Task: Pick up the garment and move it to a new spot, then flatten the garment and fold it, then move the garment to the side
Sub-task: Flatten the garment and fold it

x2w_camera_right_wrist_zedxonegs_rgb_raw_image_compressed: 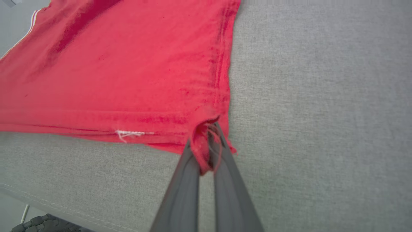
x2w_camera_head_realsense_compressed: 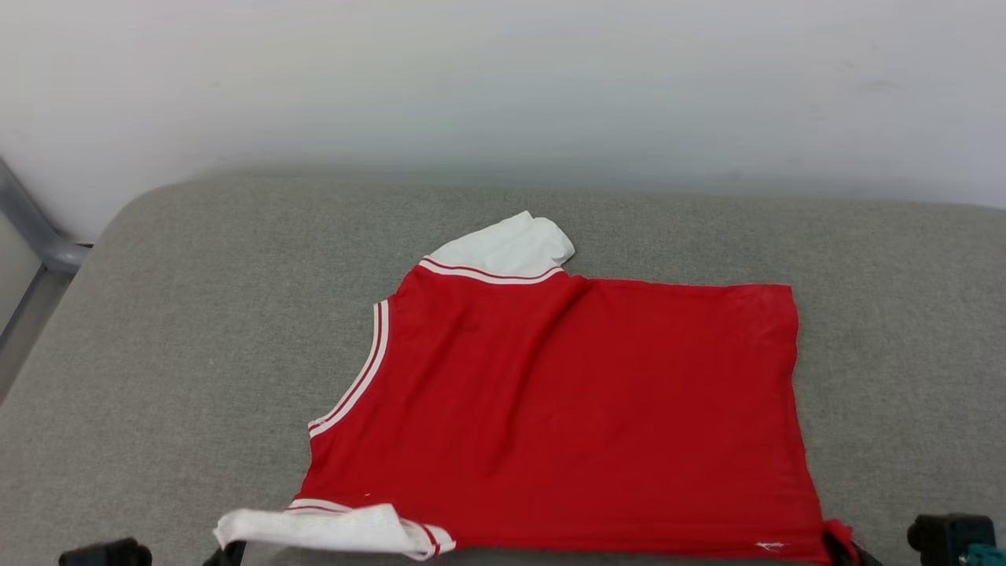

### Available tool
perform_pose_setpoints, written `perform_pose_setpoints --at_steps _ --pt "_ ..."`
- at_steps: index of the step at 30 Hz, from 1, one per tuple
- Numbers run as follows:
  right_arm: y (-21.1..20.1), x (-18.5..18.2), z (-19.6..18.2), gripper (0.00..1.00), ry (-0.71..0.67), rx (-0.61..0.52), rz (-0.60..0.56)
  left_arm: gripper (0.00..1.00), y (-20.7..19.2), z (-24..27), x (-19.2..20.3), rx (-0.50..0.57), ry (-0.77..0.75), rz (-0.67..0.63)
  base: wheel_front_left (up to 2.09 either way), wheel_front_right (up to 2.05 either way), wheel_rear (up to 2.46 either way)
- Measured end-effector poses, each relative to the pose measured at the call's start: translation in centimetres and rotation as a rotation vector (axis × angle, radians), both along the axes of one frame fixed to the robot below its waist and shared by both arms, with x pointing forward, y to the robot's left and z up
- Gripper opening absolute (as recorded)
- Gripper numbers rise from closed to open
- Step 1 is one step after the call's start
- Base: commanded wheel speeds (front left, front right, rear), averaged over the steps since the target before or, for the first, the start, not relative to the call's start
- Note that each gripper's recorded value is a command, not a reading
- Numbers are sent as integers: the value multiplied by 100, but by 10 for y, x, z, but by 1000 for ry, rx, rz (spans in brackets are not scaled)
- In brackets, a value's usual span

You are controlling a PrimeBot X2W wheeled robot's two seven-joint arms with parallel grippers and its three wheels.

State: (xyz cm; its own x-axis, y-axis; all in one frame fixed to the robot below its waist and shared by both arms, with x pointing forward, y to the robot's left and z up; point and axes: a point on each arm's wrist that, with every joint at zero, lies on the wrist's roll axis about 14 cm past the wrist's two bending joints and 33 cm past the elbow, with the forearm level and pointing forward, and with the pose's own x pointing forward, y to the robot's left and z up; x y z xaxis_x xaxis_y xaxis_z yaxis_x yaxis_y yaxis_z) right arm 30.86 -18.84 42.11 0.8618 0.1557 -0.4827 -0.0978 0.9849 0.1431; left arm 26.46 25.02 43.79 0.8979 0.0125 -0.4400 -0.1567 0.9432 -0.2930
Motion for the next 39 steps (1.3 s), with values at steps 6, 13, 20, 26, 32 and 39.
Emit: perform_pose_setpoints --at_steps 6,13,20,26,32,39 --pt "9 21 10 0 25 -29 40 0 -15 18 44 7 -82 -61 0 0 0" --pt "14 59 8 0 48 -79 87 0 -25 8 91 29 -95 -110 0 0 0" --pt "15 93 -12 0 85 -97 107 0 -37 -14 130 20 -77 -168 0 0 0" --pt "16 100 -45 0 151 -90 104 0 -41 -45 142 -5 -28 -166 0 0 0" --pt "17 99 -55 100 155 -72 94 29 -44 -64 142 -32 38 -185 0 0 0" --pt "12 104 -25 100 -27 -33 34 100 -35 -54 145 0 4 -164 0 0 0"
